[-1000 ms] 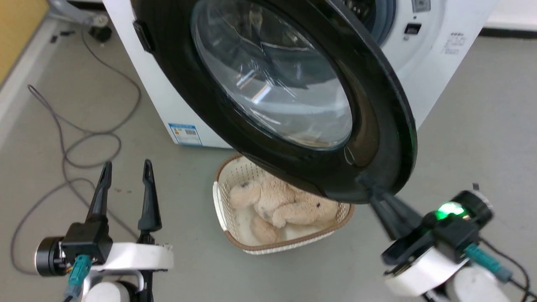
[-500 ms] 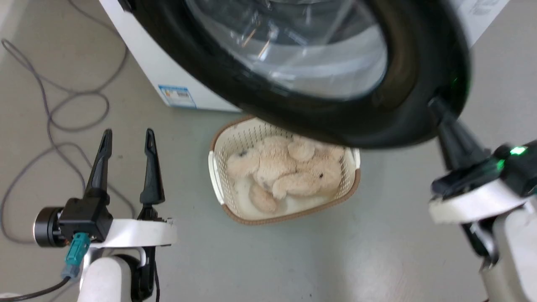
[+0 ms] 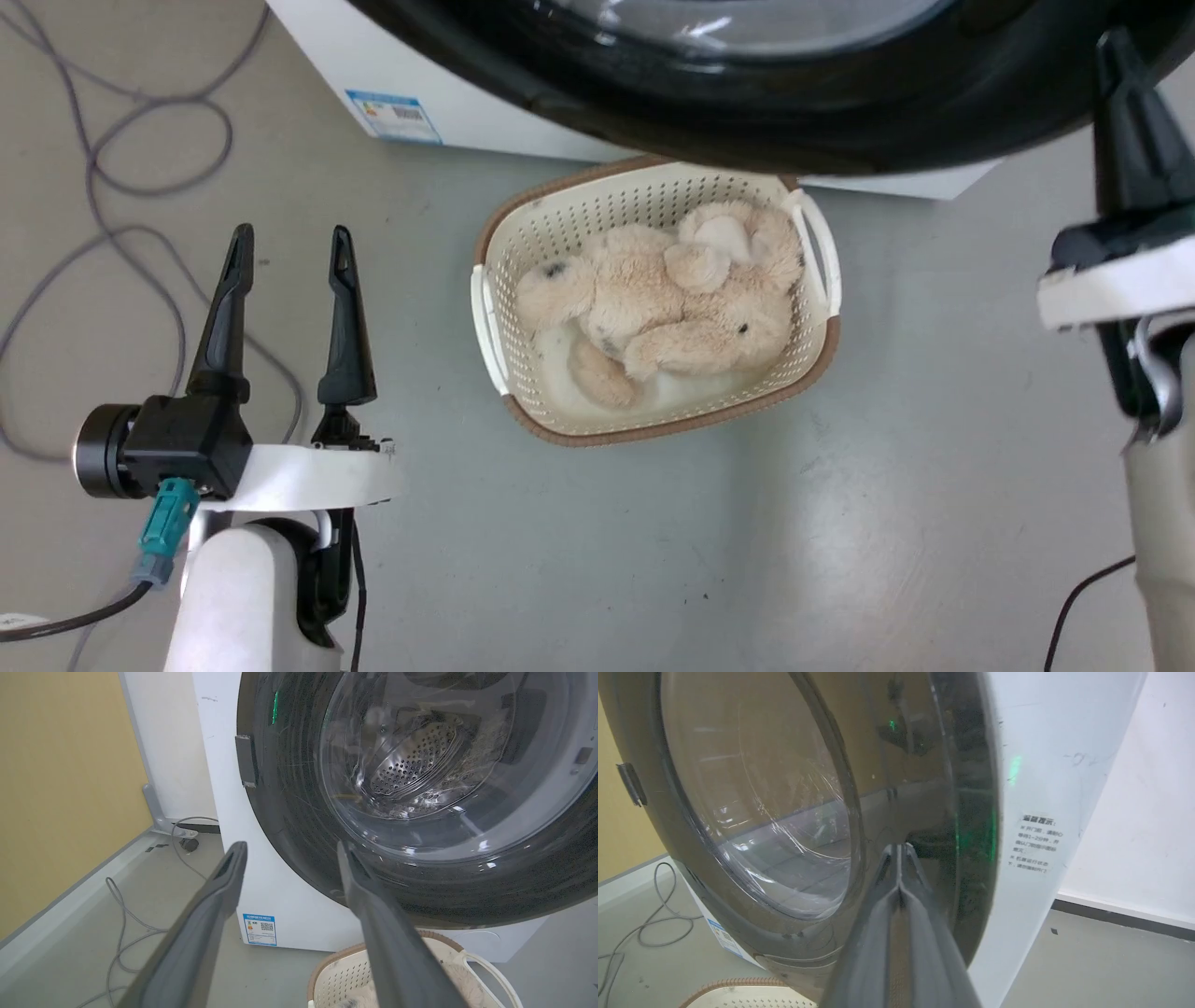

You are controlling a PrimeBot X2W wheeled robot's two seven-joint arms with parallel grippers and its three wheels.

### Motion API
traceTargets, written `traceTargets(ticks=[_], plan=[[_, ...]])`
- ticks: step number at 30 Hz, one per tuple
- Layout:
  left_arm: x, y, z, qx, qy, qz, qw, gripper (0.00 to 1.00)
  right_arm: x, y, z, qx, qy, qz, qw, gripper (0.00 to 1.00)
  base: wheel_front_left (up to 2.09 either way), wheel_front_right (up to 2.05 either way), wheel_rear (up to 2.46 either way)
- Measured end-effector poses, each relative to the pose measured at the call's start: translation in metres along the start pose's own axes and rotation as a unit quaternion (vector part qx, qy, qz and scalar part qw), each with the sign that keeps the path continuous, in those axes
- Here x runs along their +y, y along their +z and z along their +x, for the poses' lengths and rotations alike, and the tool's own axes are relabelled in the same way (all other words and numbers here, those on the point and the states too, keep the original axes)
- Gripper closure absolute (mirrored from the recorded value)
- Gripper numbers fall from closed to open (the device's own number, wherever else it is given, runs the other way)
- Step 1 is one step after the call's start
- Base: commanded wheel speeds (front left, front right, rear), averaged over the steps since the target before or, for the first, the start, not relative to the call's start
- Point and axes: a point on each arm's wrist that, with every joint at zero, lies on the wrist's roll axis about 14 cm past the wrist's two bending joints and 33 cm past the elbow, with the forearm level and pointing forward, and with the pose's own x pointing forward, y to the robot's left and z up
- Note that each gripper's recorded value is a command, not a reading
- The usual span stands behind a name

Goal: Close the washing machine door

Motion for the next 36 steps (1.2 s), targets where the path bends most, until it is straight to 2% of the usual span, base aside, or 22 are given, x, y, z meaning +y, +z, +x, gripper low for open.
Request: traceTargets(ticks=[12, 24, 29, 36], plan=[[0.003, -0.01, 0.003, 0.01, 0.003, 0.001, 1.0, 0.0, -0.02, -0.004, 0.035, 0.003, -0.033, -0.004, 0.999, 1.0, 0.0, 0.0, 0.0], [0.004, -0.012, 0.004, 0.013, 0.008, -0.004, 1.0, 0.0, -0.029, -0.002, 0.042, 0.005, -0.05, -0.01, 0.999, 1.0, 0.0, 0.0, 0.0], [0.006, 0.0, 0.0, 0.004, 0.013, -0.007, 1.0, 0.0, -0.035, 0.036, 0.034, -0.039, -0.057, -0.022, 0.997, 1.0, 0.0, 0.0, 0.0], [0.012, 0.014, -0.022, 0.002, 0.027, -0.004, 1.0, 0.0, -0.039, 0.103, -0.009, -0.112, -0.063, -0.053, 0.99, 1.0, 0.0, 0.0, 0.0]])
